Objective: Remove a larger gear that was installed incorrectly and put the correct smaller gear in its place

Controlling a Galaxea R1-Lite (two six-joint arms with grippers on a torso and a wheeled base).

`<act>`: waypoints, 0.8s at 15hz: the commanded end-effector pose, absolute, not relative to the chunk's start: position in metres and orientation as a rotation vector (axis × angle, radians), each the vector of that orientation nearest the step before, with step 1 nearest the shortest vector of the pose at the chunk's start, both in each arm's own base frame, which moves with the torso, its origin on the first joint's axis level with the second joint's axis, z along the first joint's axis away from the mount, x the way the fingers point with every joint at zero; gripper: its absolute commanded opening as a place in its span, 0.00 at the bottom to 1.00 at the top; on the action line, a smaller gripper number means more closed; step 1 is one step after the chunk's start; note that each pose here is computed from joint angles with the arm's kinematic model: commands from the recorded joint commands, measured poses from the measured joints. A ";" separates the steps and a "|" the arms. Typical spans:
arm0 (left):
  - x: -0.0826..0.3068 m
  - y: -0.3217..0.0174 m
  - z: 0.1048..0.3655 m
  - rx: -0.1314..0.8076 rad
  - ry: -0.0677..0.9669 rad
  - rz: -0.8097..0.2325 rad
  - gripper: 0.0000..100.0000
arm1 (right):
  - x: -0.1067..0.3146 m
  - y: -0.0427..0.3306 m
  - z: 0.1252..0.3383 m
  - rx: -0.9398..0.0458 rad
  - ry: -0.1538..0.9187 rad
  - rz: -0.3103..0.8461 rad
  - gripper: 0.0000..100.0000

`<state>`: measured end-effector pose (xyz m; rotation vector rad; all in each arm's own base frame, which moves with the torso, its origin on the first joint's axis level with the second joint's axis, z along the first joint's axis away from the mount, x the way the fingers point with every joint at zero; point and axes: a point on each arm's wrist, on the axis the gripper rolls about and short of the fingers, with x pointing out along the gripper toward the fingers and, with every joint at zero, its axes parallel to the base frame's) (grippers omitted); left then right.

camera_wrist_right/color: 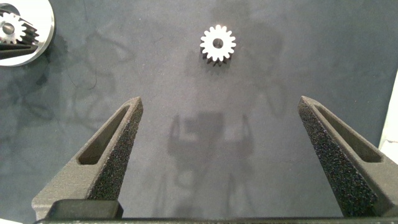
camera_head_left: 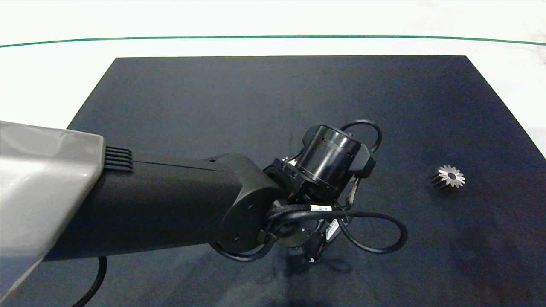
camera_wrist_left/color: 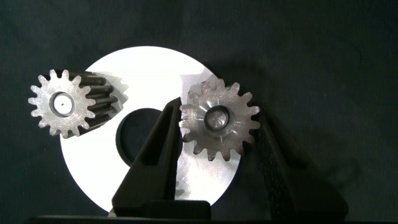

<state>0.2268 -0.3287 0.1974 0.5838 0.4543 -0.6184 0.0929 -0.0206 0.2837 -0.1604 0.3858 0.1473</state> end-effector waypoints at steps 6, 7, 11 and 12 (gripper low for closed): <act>0.228 -0.326 0.202 0.569 0.449 -0.609 1.00 | 0.093 -0.021 0.282 -0.160 0.391 0.151 1.00; 0.231 -0.323 0.207 0.549 0.443 -0.597 1.00 | 0.093 -0.021 0.282 -0.160 0.391 0.151 1.00; 0.231 -0.273 0.250 0.463 0.404 -0.515 1.00 | 0.085 -0.018 0.289 -0.154 0.353 0.138 1.00; 0.227 -0.256 0.263 0.431 0.391 -0.490 1.00 | 0.081 -0.017 0.291 -0.157 0.341 0.135 1.00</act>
